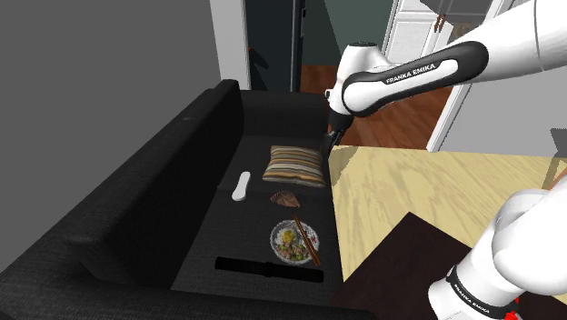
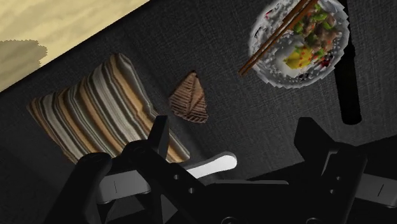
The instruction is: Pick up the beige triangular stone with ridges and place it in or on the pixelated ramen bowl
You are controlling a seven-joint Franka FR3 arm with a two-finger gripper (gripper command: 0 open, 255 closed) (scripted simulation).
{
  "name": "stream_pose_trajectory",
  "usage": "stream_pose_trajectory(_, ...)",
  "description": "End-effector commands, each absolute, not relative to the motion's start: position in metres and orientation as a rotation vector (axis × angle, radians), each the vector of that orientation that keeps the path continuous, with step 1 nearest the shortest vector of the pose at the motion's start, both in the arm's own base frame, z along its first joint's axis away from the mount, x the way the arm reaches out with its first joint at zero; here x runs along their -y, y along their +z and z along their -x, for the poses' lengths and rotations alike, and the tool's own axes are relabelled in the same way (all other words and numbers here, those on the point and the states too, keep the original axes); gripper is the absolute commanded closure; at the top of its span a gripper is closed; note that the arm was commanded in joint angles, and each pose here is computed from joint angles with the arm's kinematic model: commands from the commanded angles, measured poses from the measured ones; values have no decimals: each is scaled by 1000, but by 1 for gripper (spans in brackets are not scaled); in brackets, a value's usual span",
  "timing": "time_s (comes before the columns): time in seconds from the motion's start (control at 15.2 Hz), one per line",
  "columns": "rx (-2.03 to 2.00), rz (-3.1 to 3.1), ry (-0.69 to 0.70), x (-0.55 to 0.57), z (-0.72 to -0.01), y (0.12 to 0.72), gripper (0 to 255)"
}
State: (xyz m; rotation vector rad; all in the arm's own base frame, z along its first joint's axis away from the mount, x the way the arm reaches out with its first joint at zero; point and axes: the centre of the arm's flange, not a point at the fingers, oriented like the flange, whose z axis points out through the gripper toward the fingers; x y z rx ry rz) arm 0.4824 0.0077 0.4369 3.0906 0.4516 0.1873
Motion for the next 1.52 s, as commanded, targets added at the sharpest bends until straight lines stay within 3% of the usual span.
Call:
stream_pose_trajectory(0.0, -501, -3072, 172, -13, -497, 415, 0)
stream_pose_trajectory(1.45, -947, -2850, 23, -62, -638, 182, 0)
